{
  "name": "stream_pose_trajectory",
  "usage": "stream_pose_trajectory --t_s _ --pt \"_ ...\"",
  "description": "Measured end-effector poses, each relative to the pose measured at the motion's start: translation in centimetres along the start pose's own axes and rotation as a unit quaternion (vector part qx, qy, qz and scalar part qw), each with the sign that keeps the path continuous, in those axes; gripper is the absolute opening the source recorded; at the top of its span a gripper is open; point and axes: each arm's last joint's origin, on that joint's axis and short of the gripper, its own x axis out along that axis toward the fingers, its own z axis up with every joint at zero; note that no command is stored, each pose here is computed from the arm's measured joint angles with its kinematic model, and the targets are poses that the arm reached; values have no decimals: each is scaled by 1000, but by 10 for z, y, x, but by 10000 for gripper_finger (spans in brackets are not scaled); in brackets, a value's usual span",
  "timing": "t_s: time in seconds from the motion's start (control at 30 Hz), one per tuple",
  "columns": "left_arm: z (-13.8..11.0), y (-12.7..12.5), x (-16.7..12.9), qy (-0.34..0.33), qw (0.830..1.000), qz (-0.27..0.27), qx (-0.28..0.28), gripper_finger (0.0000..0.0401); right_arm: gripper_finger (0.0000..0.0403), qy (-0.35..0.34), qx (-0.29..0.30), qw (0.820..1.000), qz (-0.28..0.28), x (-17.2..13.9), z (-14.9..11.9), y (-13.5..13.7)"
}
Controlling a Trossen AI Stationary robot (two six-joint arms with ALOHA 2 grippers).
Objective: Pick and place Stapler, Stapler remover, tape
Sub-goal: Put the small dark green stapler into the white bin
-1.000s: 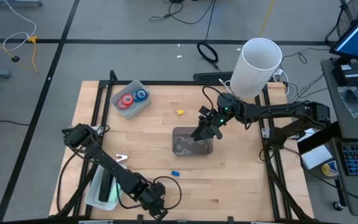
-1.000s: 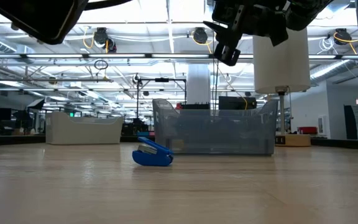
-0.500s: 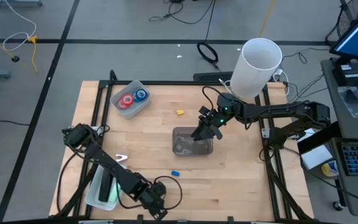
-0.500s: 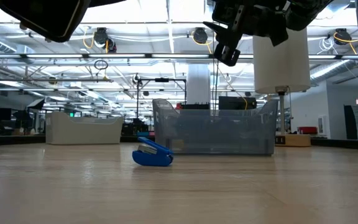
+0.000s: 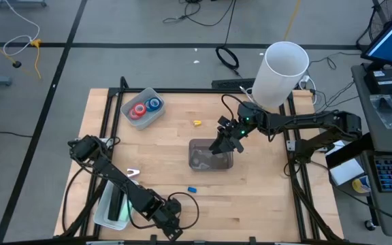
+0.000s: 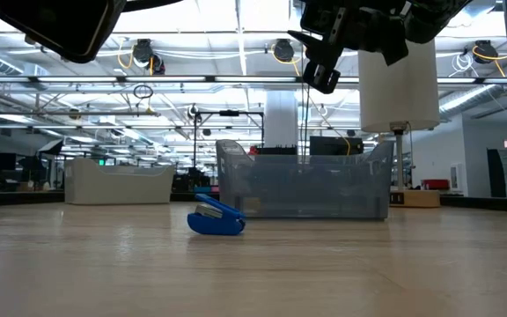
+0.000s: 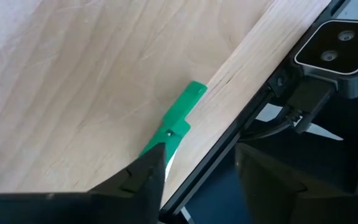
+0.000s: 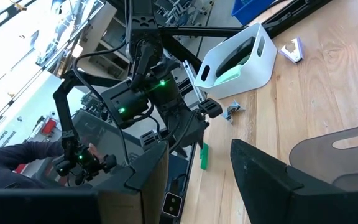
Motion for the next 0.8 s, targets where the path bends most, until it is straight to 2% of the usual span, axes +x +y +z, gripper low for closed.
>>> stream_pose_trajectory --t_s 0.13,0.27,0.6,0.8 --pt "0 0 0 0 1000 0 6 227 167 0 -2 1000 0 0 0 0" --pt "0 0 0 0 1000 0 12 246 167 0 -2 1000 0 0 0 0" --pt "-1 6 0 -4 999 32 38 250 167 -2 -9 1000 -2 0 0 0" --pt "-1 6 0 2 998 33 60 250 167 -1 -8 1000 -3 0 0 0"
